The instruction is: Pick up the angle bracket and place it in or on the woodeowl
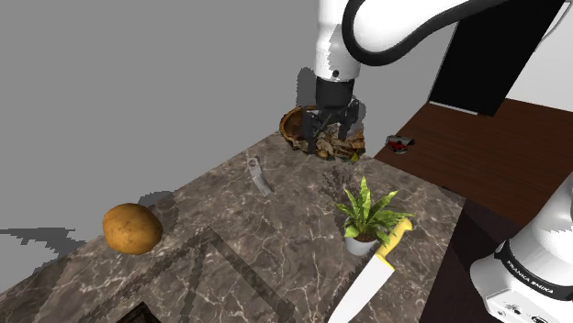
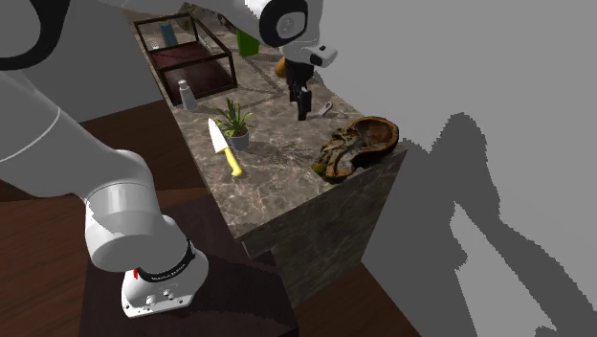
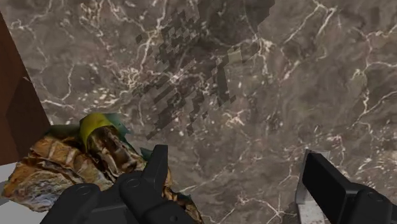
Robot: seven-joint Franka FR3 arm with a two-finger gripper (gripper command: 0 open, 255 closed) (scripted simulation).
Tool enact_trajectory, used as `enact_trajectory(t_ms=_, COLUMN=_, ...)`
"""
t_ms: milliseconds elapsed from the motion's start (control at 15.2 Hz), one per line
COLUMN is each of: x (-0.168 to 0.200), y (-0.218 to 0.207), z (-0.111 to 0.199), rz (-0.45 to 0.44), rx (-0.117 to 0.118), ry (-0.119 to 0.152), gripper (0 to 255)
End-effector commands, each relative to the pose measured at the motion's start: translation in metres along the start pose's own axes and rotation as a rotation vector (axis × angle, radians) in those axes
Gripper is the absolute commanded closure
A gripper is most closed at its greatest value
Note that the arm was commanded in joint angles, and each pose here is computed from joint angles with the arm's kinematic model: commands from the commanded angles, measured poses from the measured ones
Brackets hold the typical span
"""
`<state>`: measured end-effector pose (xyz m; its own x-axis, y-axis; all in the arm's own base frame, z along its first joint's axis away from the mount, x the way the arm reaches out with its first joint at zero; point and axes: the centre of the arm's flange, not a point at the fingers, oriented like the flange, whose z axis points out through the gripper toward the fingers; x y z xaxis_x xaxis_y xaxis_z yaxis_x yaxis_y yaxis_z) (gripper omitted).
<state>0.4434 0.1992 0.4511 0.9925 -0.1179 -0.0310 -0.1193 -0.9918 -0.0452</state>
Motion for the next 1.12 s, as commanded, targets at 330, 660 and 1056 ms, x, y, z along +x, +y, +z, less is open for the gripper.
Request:
enact_trajectory(t_ms=330, x=0.046, y=-0.07, z=0.041, rz=0.054, rx=-0.017, ry=0.014, gripper=0)
enact_trajectory(t_ms=660, x=0.082, y=-0.118, z=0.07, rz=0.091, rx=-0.03, ry=0.024, gripper=0)
enact_trajectory(t_ms=1056, x=0.102, y=-0.142, z=0.1, rz=0.111, rx=-0.037, ry=0.029, gripper=0)
